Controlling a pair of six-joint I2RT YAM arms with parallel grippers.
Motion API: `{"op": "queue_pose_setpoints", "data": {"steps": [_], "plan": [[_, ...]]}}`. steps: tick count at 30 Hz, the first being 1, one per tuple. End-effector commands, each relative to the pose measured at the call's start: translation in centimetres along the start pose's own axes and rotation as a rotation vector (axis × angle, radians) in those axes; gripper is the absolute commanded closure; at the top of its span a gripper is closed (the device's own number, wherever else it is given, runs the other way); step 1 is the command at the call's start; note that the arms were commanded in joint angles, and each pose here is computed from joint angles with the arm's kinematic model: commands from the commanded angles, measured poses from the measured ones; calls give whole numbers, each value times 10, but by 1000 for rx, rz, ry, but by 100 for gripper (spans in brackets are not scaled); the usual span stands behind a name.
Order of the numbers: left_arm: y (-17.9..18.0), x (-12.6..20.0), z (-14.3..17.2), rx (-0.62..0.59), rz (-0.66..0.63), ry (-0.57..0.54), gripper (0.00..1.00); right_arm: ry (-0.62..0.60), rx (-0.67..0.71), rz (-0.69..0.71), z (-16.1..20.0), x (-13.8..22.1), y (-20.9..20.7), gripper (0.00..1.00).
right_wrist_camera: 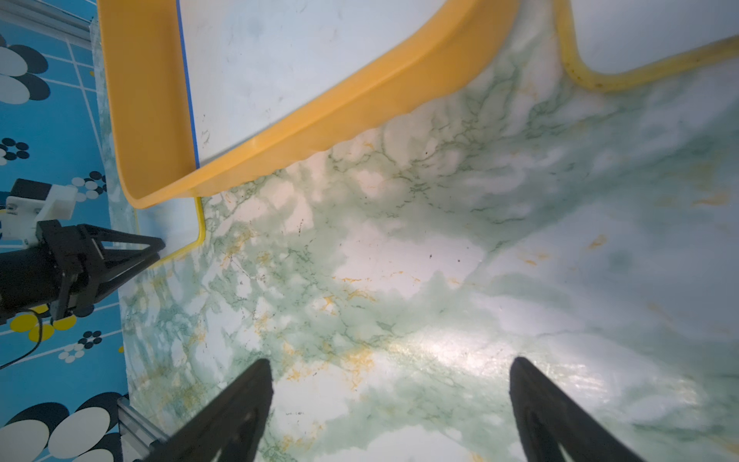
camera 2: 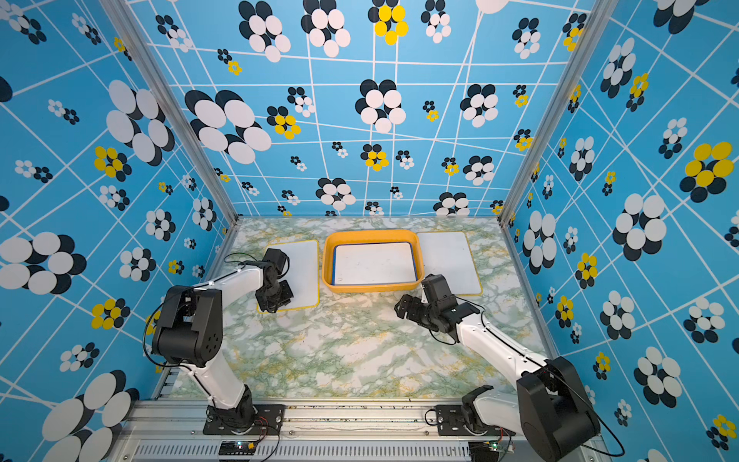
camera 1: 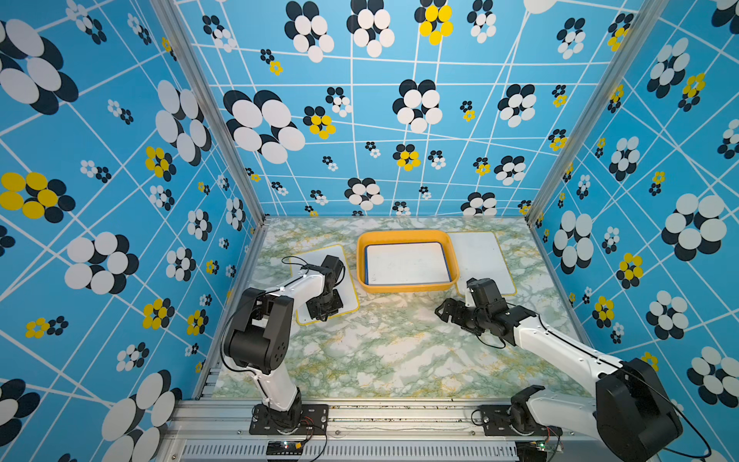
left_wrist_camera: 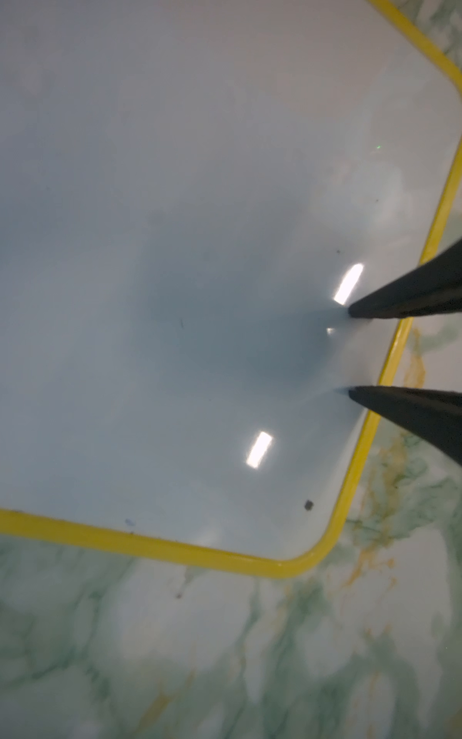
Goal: Put the whiteboard into the storage box
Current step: Move the whiteboard to the center of the board.
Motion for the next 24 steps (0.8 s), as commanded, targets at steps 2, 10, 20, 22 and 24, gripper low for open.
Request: {"op": "queue_pose_setpoints", "data": {"steps": [2,10,20,22,24], "plan": [[12,-15,77,-63,-115,266,72,17,-7,-12,8,1,-2,5],[-12,-22,116,-150,-127,316,76,28,-21,-16,15,-1,-8,5],[-45,-34,166,-253,-112,339,77,12,3,-19,20,10,-13,4],[-53,-33,176,-283,-82,345,77,6,2,-23,21,11,-13,5],[-60,-32,184,-306,-66,344,77,4,-1,-25,23,12,-15,4]]}}
Point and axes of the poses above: each gripper's point midway between its finger pads, its own x axis back along the fingers, its own y axis along the line the jaws close on, z = x × y, the point moved 3 cm from there along x, back along the fingers, and after that the axes turned 6 degrees about -x, right-handed, at the moved point
